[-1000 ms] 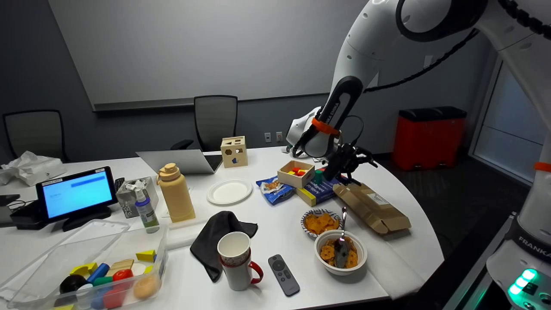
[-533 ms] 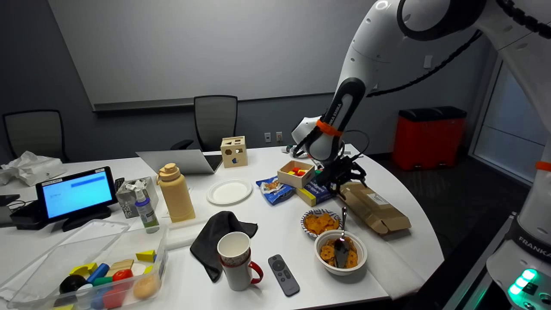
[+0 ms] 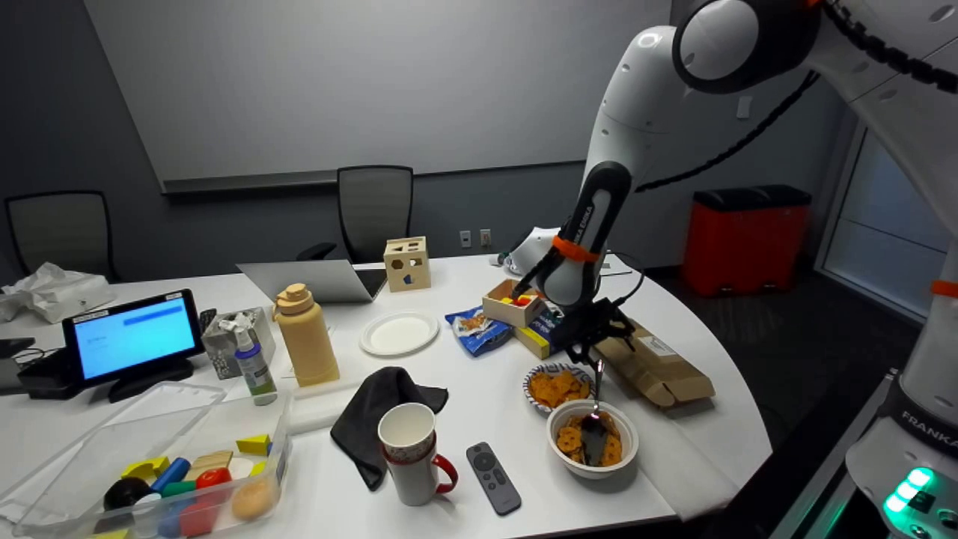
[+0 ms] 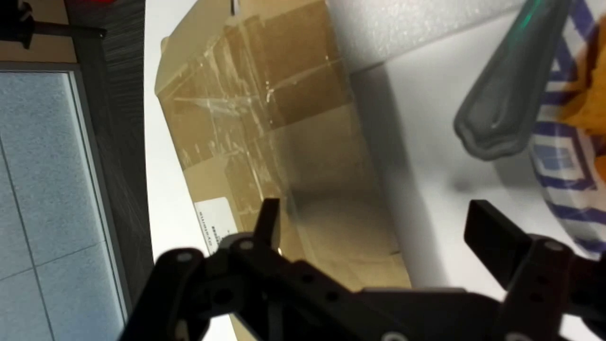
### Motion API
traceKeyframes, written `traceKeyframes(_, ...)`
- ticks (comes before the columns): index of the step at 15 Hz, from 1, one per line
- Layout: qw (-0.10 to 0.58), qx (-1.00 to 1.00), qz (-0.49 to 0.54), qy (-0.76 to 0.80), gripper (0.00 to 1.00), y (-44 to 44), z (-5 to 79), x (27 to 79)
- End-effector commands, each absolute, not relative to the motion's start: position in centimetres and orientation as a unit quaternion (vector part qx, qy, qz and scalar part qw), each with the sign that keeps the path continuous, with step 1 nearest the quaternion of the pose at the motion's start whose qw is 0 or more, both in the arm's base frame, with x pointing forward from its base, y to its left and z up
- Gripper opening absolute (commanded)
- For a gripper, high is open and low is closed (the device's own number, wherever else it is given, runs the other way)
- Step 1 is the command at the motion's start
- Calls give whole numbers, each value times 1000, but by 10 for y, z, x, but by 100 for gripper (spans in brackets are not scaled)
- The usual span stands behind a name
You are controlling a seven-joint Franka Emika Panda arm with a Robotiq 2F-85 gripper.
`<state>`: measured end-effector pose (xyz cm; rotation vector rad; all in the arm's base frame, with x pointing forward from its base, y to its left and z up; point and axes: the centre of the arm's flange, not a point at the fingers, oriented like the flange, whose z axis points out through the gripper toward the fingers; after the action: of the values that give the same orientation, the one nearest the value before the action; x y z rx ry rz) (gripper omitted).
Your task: Open the cardboard box
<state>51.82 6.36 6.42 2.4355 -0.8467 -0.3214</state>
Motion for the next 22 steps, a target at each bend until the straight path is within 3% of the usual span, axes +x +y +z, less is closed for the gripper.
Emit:
traceKeyframes(1, 294, 895, -122, -312, 100, 60, 55, 513)
traceKeyframes(13, 420, 845, -173, -283, 100, 46, 82, 501)
traceKeyframes(22, 441, 825, -181, -305, 100, 20, 117, 501)
